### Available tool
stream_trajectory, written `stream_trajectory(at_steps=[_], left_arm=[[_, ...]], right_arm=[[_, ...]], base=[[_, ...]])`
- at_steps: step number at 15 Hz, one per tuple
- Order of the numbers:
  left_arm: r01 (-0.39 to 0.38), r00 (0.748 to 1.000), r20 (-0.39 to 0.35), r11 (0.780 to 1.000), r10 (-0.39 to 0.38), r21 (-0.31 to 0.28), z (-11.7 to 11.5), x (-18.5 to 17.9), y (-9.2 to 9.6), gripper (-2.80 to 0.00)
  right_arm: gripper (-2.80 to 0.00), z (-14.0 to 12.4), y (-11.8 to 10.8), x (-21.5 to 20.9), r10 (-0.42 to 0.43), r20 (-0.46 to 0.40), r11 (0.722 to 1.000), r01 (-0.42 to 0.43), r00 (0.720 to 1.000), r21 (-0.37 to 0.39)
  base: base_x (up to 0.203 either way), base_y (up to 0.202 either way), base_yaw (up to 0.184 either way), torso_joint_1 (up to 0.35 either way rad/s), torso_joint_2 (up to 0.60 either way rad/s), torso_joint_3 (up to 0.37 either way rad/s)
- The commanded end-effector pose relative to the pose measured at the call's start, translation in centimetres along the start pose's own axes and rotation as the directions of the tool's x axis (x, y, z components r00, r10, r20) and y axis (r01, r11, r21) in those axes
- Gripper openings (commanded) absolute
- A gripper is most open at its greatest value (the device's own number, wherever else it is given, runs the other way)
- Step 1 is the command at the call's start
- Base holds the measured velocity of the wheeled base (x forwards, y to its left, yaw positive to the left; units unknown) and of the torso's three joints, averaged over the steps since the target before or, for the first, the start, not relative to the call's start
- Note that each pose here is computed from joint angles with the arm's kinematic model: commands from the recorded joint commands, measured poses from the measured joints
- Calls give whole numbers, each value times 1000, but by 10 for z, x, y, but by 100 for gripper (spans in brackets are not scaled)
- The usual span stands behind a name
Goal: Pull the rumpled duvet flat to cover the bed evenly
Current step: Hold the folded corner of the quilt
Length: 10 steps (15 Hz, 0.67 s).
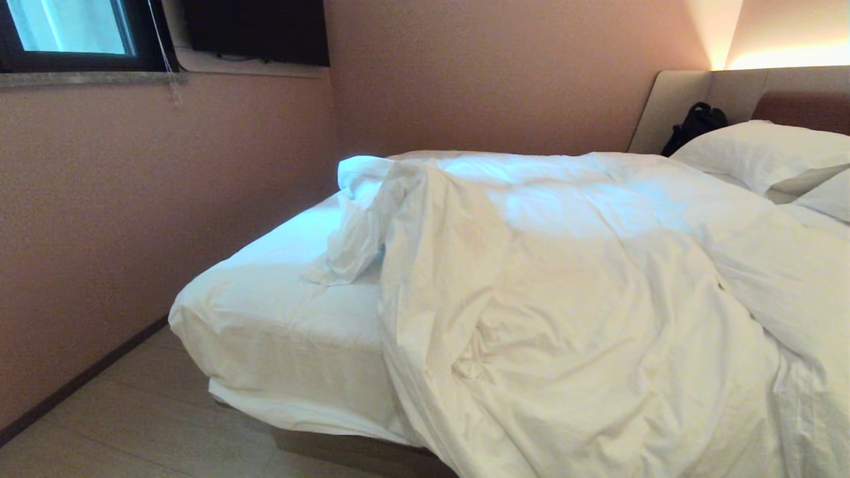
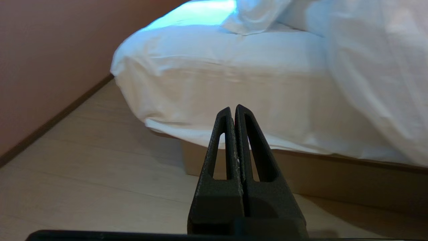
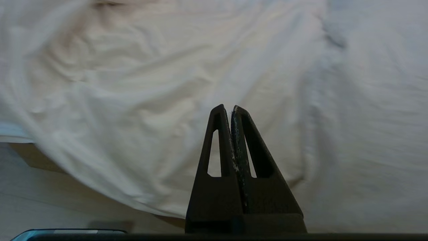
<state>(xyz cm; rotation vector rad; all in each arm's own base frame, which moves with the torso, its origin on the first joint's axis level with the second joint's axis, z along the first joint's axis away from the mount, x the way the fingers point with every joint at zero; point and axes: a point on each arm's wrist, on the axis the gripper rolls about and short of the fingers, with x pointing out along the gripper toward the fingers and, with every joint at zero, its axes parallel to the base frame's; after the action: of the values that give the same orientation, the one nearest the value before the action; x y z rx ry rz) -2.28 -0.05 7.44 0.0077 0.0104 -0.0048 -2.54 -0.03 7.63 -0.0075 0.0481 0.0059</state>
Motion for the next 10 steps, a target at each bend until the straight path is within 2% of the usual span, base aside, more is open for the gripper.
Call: stream_trajectory(at_steps=[1,10], left_arm=[[0,1000,0,1000,0,0,0,0,0,-280],[0,1000,0,1000,0,0,0,0,0,-280]], right_arm=[[-280,0,0,0,0,-1,1000,0,1000,0],[-280,0,0,0,0,0,1000,0,1000,0]], base=[[0,197,-3,-1,2,-1],[0,193,-1,2,2,1]])
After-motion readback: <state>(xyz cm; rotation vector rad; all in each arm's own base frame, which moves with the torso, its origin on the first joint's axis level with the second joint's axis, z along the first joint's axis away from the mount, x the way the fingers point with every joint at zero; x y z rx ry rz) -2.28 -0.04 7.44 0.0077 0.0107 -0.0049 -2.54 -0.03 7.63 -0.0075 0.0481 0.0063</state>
